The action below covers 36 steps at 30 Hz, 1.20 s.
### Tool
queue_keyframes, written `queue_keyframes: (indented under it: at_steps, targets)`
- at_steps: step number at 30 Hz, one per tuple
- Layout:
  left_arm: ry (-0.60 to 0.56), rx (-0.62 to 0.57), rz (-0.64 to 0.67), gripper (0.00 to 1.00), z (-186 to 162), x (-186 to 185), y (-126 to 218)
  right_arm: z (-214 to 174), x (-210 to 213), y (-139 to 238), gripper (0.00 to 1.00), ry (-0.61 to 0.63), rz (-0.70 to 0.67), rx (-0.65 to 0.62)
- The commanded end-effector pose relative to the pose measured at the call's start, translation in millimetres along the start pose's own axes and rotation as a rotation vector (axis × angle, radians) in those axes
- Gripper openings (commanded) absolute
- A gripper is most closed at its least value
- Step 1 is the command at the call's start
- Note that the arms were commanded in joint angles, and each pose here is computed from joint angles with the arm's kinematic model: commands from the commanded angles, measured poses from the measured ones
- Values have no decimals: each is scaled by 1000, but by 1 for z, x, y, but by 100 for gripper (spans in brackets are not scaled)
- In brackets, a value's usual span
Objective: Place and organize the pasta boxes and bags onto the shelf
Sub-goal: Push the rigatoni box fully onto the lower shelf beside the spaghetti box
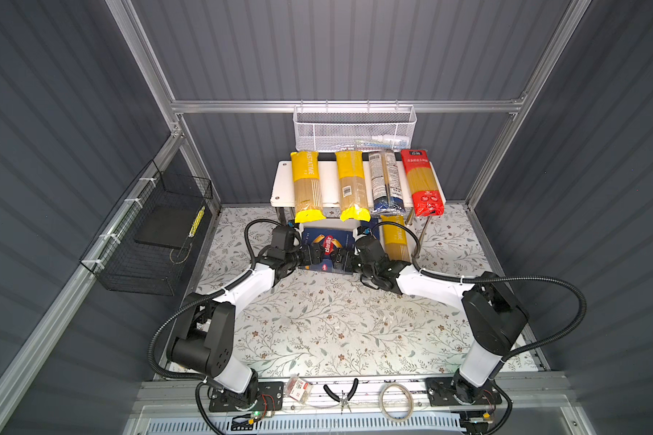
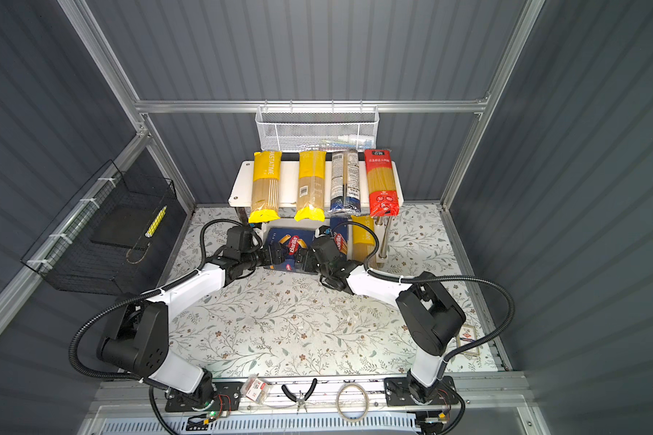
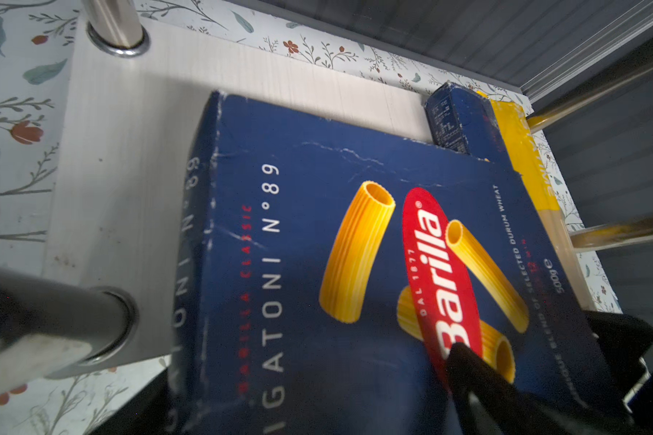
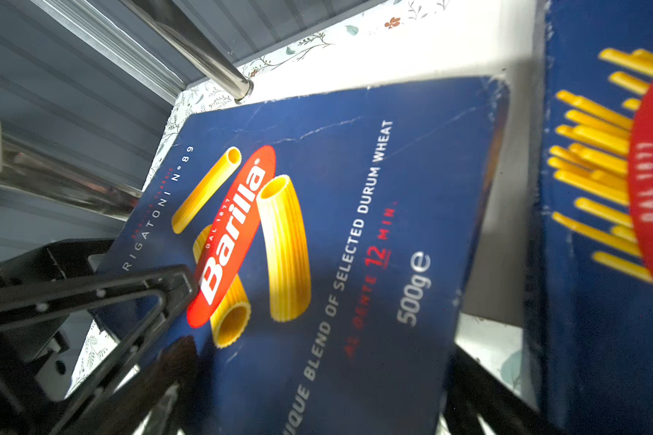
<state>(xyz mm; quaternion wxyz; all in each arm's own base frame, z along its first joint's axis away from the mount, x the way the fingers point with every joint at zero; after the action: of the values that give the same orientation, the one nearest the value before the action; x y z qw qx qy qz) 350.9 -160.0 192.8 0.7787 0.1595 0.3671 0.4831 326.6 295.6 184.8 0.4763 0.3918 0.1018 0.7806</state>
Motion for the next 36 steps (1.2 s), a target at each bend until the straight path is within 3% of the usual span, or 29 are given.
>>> queue_keyframes:
  at_steps: [1, 11, 36]
  targets:
    - [-69, -36, -152, 99, 17, -37, 0, 26, 42, 2, 98, 1, 220, -81]
    - [-73, 3, -54, 99, 15, -25, -16, 33, 36, 0, 99, 18, 169, -97]
    - [-82, -33, 196, 99, 13, -4, 8, 37, 18, 22, 99, 79, -4, -95]
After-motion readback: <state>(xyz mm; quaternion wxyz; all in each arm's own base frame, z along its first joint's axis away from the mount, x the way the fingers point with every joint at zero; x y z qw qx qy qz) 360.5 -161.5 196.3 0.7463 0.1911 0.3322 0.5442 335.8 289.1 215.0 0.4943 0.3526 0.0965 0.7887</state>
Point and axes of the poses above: each gripper's point midway between its finger pads, its own y axis back along the fingers, its own x axis along the line the jaws close on, z = x × y, the point moved 8 cm from there along y, back along the fingers
